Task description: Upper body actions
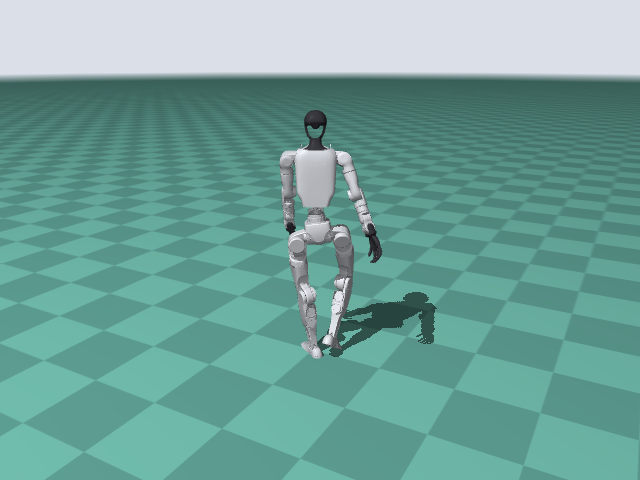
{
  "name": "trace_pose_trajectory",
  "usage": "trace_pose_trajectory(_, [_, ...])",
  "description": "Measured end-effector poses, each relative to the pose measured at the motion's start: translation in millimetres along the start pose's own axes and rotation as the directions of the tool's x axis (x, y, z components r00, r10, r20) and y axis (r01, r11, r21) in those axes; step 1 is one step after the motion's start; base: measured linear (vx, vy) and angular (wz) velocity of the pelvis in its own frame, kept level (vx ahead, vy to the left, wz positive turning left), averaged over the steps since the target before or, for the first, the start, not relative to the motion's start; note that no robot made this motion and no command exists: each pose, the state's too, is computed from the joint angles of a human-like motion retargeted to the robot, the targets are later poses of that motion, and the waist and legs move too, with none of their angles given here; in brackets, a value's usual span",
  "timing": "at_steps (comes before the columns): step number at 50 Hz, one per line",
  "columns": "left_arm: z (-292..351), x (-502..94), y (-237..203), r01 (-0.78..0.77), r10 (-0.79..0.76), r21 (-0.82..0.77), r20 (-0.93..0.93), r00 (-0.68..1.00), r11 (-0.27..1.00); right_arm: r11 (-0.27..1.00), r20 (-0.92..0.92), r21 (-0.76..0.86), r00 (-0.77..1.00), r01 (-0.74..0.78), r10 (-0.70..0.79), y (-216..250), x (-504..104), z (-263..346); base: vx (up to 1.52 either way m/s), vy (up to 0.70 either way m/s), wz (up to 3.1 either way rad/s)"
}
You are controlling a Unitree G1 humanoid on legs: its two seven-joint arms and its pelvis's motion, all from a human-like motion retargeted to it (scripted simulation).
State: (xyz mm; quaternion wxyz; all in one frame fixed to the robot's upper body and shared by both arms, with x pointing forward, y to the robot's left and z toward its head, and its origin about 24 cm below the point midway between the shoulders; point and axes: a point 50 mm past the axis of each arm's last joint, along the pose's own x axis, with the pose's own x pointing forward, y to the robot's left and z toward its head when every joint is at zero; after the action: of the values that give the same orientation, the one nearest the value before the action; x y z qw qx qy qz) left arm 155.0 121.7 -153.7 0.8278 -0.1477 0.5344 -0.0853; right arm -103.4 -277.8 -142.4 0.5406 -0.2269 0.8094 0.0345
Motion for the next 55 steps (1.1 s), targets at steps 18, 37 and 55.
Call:
trace_pose_trajectory(18, [-155.2,-58.1,51.3,-0.259,0.253,0.051,-0.46,0.851,0.965,0.989,0.321,-0.145,0.944,-0.036,0.082,25.0,-26.1,124.1,0.03,-0.08,-0.18])
trace_pose_trajectory(37, [-252.0,-140.2,68.1,-0.699,0.283,-0.368,-0.724,0.629,0.614,0.873,0.854,-0.459,0.353,0.163,0.383,28.4,-166.5,301.7,-0.05,-0.05,0.14])
trace_pose_trajectory(55, [60.7,-0.2,-11.8,0.037,-0.089,0.305,0.158,0.983,0.952,0.929,-0.152,0.369,0.988,0.035,0.023,27.2,-0.2,-36.0,0.02,0.09,0.09])
